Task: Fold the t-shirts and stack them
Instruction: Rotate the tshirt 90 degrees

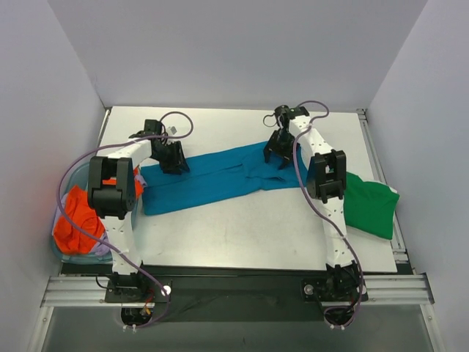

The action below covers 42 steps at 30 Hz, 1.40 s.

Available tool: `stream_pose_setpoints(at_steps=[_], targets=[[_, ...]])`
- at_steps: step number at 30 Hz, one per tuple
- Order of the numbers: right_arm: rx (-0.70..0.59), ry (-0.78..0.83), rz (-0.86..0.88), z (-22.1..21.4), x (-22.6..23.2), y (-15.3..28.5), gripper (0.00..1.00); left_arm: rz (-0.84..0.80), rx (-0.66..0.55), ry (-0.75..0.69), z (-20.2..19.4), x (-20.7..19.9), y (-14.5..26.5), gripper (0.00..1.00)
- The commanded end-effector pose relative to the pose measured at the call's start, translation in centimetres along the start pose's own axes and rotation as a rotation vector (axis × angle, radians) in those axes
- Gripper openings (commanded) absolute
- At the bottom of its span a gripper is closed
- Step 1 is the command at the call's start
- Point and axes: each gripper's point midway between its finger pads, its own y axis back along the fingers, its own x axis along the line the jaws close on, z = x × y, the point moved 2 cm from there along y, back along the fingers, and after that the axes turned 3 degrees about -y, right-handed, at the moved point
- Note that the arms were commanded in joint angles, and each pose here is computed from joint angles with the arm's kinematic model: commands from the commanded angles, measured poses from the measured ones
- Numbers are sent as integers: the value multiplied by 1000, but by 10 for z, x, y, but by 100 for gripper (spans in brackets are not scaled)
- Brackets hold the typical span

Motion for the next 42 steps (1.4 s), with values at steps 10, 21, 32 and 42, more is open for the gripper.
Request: stream_pose_setpoints(at_steps=[10,21,32,42], targets=[[-91,-126,223,53,25,6,59,6,12,0,-21,-1,13,54],[-130,-164,214,69,15,6,61,-63,126,49,-100,-26,8,53],[-160,-118,239,79,9,21,61,-86,161,-59,-162,-87,5,53],[-239,35,318,88,8,71,61,83,58,-108,-181,-105,47,53]])
